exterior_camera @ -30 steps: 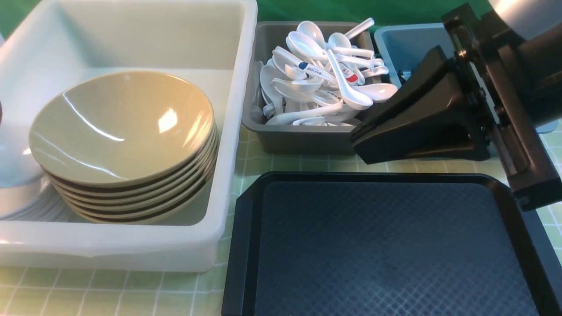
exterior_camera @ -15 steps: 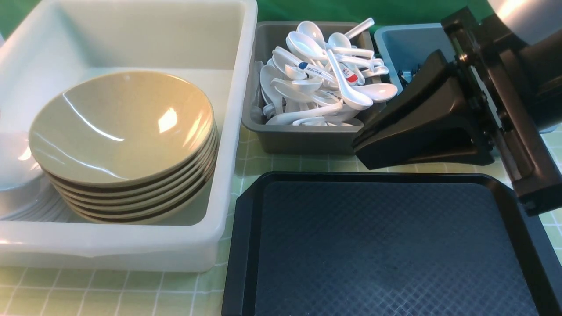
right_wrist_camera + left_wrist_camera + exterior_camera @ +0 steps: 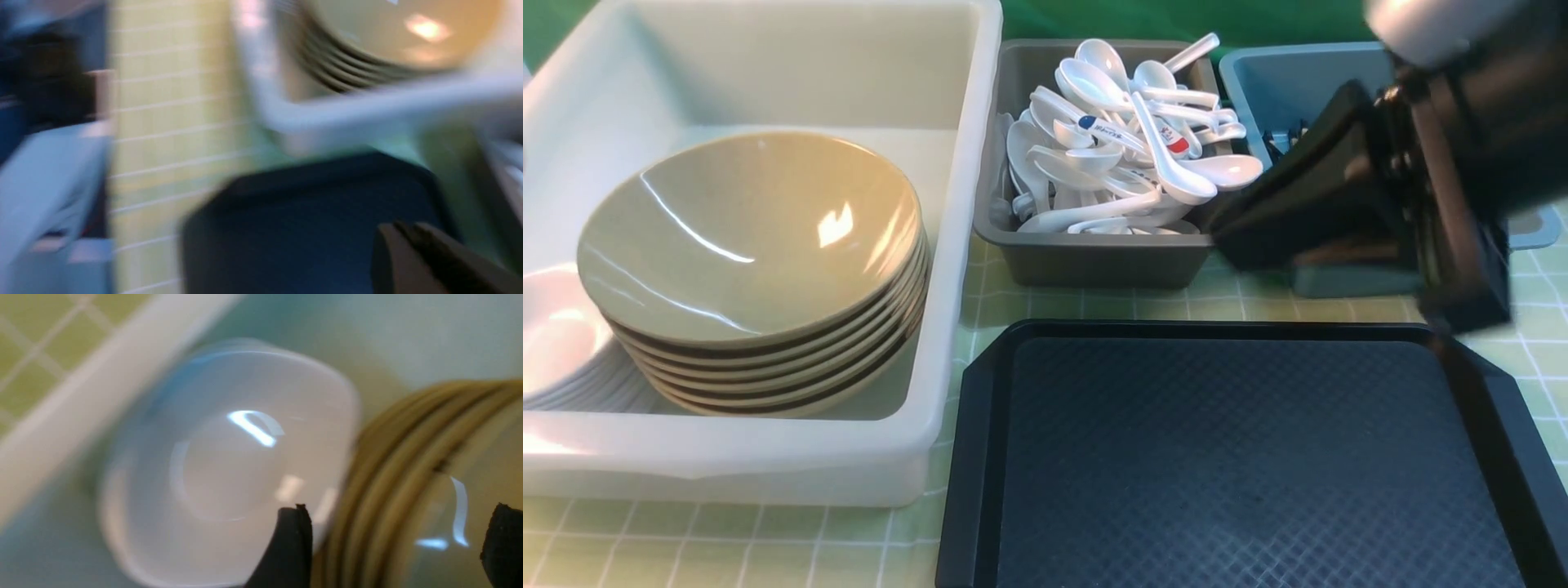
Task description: On green table put chopsticks spoon bowls plates into blue grey white boxes.
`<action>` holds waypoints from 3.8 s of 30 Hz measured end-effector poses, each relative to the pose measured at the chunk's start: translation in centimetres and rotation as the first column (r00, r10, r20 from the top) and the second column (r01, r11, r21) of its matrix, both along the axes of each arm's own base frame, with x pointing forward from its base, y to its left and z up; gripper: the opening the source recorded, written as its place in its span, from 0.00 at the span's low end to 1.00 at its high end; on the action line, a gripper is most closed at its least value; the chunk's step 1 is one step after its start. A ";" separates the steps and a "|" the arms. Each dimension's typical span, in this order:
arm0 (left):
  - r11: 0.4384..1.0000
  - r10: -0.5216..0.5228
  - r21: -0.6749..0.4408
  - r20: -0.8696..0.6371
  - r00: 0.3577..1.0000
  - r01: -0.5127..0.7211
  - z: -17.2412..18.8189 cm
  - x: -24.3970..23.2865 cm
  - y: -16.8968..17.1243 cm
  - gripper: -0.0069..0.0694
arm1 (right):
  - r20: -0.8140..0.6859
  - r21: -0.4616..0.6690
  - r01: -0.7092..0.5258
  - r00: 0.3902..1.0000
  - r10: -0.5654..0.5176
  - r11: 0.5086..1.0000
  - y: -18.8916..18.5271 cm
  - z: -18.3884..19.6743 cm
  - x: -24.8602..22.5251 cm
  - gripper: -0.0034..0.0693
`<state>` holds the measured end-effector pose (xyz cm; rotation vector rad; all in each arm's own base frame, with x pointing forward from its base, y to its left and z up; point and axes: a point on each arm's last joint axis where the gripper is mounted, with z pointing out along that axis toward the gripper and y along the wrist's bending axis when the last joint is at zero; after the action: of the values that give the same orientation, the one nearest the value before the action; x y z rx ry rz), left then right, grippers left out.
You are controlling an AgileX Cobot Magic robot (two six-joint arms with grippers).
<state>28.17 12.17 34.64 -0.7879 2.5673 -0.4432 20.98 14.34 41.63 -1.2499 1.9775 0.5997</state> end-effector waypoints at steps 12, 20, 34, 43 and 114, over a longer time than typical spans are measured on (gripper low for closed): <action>0.764 -0.633 0.078 0.285 0.720 0.641 5.2 -0.3 -15.6 0.35 | -0.020 0.115 0.449 0.893 -0.450 0.886 -3.6 1.4 1.7 0.11; 0.695 -0.714 0.300 0.181 0.677 0.653 6.8 -11.8 -19.0 0.09 | 0.241 0.297 0.502 0.783 -0.573 0.812 -8.6 0.7 -9.3 0.11; 0.749 -0.610 0.088 0.477 0.633 0.656 -2.5 -25.1 -17.3 0.09 | 0.293 0.473 0.476 0.709 -0.642 0.741 -12.1 -13.7 -18.1 0.11; 0.795 -0.495 0.119 0.693 0.523 0.595 -2.4 -27.9 -16.1 0.09 | 0.284 0.507 0.471 0.700 -0.656 0.722 -12.2 -13.7 -18.3 0.11; 0.803 -0.485 0.594 0.604 0.633 0.049 -17.1 -22.9 -12.6 0.09 | 0.398 0.339 0.776 0.394 -0.829 0.532 -13.9 -15.8 -17.4 0.12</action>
<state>5.26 -0.43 17.50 0.0455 1.8510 -0.0712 3.60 0.47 25.81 -0.1813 1.7463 -0.1577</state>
